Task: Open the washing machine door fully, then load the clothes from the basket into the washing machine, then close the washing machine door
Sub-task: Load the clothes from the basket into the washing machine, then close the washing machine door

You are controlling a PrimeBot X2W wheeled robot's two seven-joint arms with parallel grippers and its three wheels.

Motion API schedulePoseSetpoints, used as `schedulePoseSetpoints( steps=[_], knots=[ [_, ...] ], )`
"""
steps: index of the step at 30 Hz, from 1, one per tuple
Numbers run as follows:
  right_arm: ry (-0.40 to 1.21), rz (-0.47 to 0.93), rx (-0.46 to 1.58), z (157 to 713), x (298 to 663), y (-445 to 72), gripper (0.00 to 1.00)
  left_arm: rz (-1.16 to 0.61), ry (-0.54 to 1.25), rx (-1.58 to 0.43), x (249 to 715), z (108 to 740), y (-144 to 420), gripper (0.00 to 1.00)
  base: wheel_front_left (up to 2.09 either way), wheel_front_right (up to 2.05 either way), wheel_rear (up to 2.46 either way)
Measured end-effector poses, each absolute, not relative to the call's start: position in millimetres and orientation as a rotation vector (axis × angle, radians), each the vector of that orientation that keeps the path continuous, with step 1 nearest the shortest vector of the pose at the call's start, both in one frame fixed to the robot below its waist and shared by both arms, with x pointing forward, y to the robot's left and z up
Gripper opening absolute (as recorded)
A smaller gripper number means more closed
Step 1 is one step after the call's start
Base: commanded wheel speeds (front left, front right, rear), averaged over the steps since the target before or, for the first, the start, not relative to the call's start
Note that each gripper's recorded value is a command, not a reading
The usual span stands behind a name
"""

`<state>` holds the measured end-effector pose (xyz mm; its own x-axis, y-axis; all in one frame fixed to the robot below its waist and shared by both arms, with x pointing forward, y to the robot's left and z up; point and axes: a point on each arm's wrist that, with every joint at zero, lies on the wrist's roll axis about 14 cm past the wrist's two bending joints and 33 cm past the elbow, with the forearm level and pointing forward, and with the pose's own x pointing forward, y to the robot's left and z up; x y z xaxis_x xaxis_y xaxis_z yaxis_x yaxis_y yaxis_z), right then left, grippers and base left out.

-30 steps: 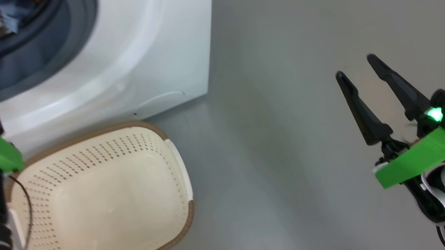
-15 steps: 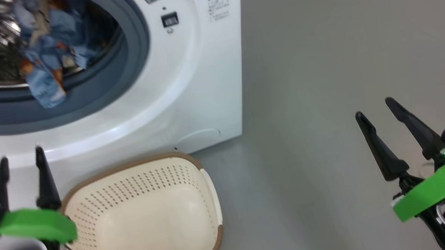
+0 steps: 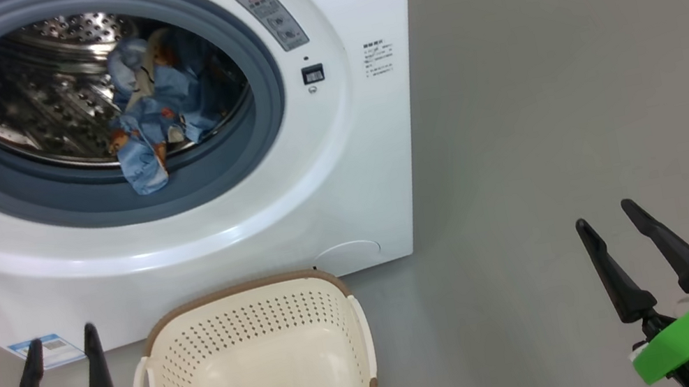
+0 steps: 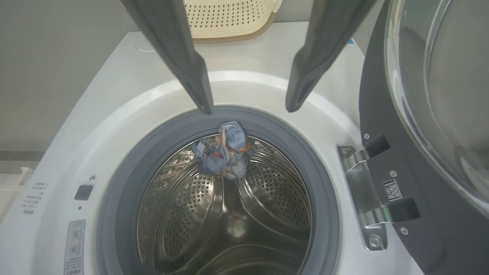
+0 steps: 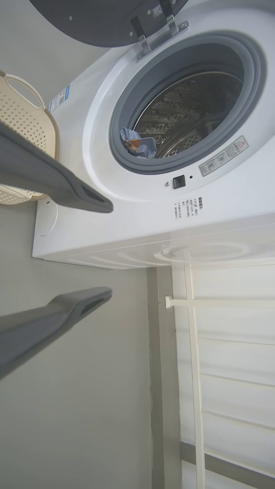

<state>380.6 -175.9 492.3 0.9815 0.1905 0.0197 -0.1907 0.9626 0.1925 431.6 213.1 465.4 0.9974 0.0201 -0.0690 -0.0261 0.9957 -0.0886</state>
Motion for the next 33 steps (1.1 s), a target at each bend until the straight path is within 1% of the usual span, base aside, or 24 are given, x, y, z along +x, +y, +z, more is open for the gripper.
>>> schedulePoseSetpoints(
  steps=[6,16,33],
  knots=[
    [-0.001,0.181,0.197,492.0,372.7,-179.7,1.0,0.035,0.058,-0.081,408.6,466.5,216.5,1.0,0.0,0.0,0.0],
    [0.001,0.172,0.197,491.3,364.6,-182.8,1.0,0.052,0.039,-0.084,386.5,469.5,221.0,1.0,0.0,0.0,0.0],
    [-0.013,0.17,0.196,495.5,364.2,-184.2,1.0,0.054,0.027,-0.097,383.4,472.5,220.5,1.0,0.0,0.0,0.0]
  ],
)
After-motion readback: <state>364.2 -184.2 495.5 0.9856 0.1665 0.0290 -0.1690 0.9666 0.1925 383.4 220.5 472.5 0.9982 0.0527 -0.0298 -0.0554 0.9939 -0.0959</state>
